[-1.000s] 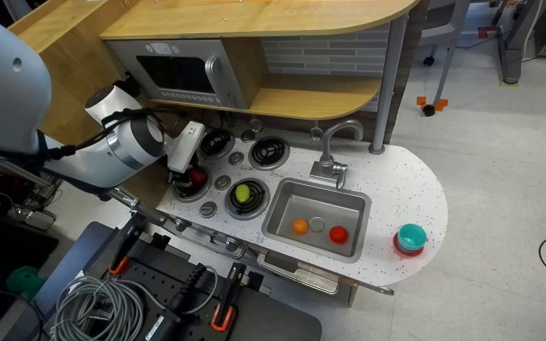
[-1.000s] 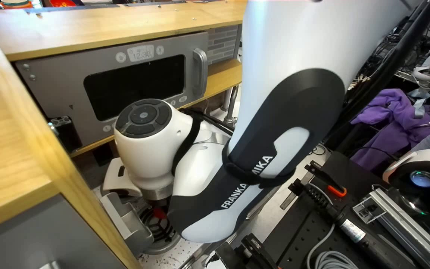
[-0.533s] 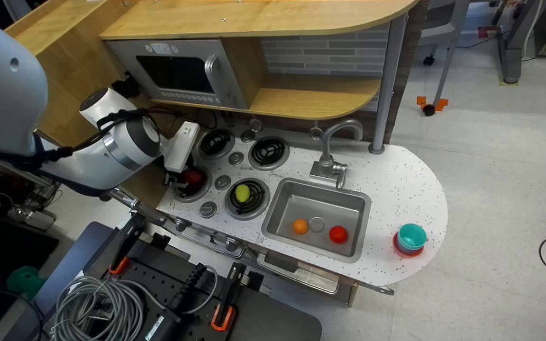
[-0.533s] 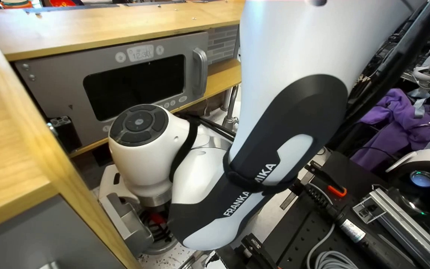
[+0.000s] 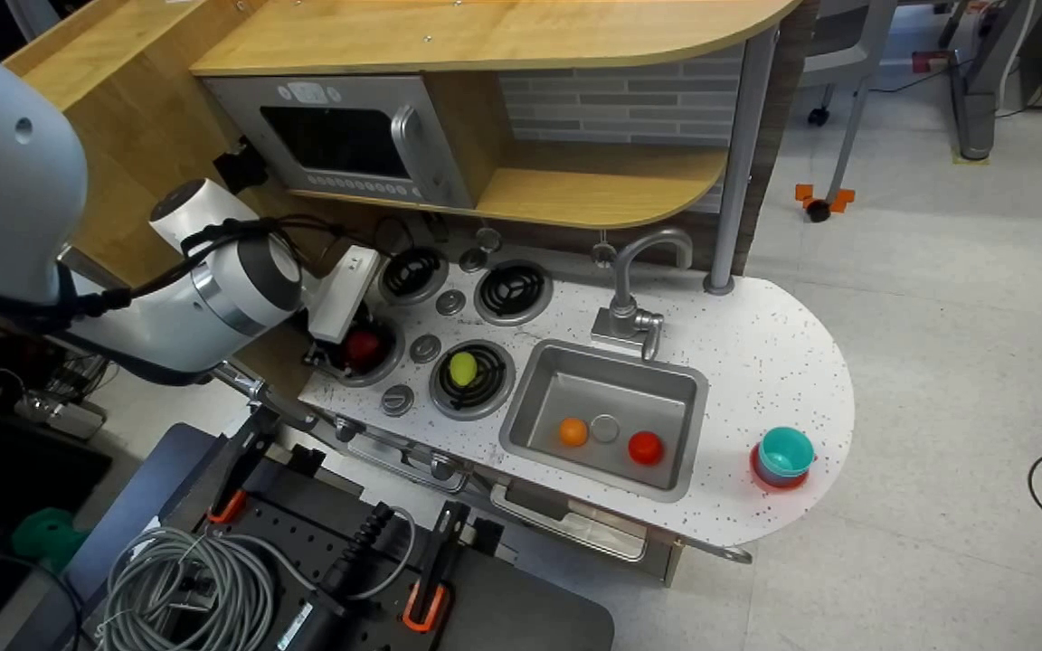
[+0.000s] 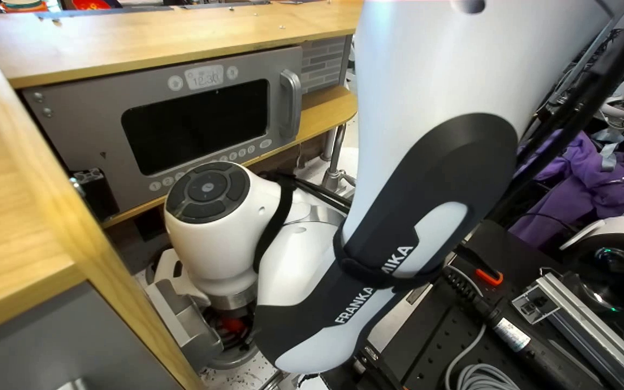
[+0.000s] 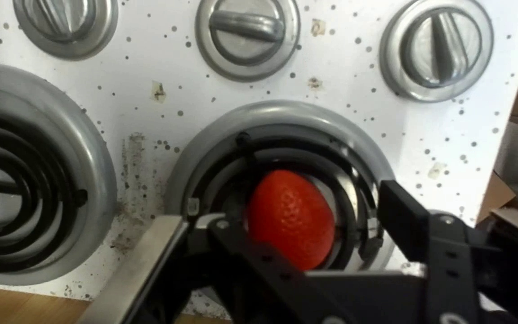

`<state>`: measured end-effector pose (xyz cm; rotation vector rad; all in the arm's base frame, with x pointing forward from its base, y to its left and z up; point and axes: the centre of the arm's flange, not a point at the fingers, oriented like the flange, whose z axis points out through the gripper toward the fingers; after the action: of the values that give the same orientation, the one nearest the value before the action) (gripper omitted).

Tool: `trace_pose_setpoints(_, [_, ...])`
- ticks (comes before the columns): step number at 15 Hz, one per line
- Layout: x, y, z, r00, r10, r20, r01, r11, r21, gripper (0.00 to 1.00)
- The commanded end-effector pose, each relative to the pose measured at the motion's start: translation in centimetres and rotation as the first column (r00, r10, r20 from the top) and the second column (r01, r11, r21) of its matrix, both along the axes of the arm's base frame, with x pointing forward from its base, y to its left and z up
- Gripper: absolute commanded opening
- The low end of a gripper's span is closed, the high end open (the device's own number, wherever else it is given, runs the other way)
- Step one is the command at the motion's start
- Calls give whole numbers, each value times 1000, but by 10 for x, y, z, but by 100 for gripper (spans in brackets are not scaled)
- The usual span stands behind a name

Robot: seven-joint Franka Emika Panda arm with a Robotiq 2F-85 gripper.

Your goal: Pick the red object on the counter and place it on the stove

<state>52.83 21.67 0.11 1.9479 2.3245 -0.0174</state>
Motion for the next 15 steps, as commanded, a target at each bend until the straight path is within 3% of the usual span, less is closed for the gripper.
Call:
trace_pose_setpoints(1, [-1,-7,10,999,-48,-2,48,999,-4,100])
trace_pose_setpoints(6, [14,-36,26,979,-201,-16,201,980,-13,100])
trace_pose_setpoints(8, [13,-57,34,955,-296,-21,295,955,-35,100])
trace_pose_setpoints(11, [4,-85,53,884,-466,-27,465,884,-43,100])
trace_pose_setpoints(15, [-12,-115,85,758,-650,-50,648,760,-44,100])
